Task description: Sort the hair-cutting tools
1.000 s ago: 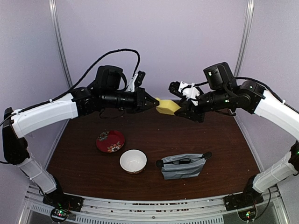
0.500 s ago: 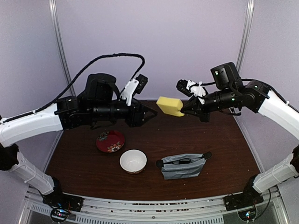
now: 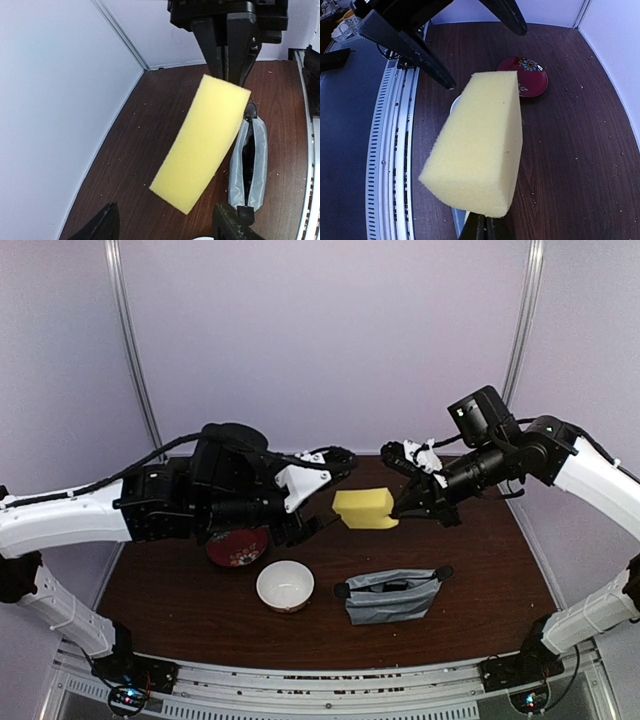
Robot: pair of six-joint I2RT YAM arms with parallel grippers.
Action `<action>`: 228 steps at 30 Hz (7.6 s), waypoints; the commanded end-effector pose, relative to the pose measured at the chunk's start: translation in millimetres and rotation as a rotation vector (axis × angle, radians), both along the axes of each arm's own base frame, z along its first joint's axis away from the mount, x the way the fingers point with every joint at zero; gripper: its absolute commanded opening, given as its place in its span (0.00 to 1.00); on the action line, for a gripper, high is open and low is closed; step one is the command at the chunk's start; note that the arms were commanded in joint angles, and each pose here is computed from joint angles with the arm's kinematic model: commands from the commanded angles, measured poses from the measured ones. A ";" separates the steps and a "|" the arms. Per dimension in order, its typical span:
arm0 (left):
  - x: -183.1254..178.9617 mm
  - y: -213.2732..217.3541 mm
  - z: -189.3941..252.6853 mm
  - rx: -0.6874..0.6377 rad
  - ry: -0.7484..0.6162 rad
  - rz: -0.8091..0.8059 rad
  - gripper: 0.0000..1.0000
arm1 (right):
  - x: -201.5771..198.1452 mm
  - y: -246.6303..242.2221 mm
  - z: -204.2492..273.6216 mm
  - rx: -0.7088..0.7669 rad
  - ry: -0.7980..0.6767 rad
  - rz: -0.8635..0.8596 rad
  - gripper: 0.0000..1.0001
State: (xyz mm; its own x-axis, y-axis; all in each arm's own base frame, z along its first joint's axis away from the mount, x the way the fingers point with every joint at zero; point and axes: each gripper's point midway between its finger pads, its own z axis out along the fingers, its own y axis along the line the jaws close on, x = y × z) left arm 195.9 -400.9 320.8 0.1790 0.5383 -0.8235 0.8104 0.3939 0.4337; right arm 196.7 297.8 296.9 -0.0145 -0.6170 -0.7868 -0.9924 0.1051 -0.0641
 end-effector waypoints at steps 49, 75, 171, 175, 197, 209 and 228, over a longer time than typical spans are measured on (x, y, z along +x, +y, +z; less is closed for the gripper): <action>-40.2 -47.2 8.5 -0.173 0.213 -0.339 0.19 | -35.2 -4.1 26.1 0.079 -0.072 0.074 0.40; -42.9 -56.8 9.2 -0.181 0.266 -0.373 0.55 | -31.9 5.7 7.3 0.092 0.029 0.100 0.00; -4.1 -34.8 -16.6 -0.221 0.318 -0.162 0.00 | 45.5 -35.4 -178.3 -0.511 -0.431 -0.195 0.26; -5.9 -37.2 -19.3 -0.215 0.333 -0.173 0.00 | 44.2 -33.4 -186.5 -0.530 -0.401 -0.180 0.25; -89.6 -43.6 -31.0 -0.071 0.183 -0.299 0.00 | -15.2 -11.6 -162.7 -0.412 0.025 -0.035 0.00; -109.9 -100.5 -94.3 0.138 0.023 -0.336 0.00 | -22.0 14.3 -167.6 -0.387 0.198 -0.015 0.00; -45.3 -104.0 -183.4 0.500 -0.197 -0.189 0.00 | -20.7 12.7 -164.3 -0.343 0.242 -0.003 0.00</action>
State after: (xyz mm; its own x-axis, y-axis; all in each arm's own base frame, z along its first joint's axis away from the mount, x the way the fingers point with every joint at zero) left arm 133.8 -511.6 140.5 0.4524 0.7656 -0.4574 0.7575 -0.0592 0.6502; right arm 174.7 304.6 119.3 -0.1706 -0.8672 -0.4678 -0.9842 0.1275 0.1226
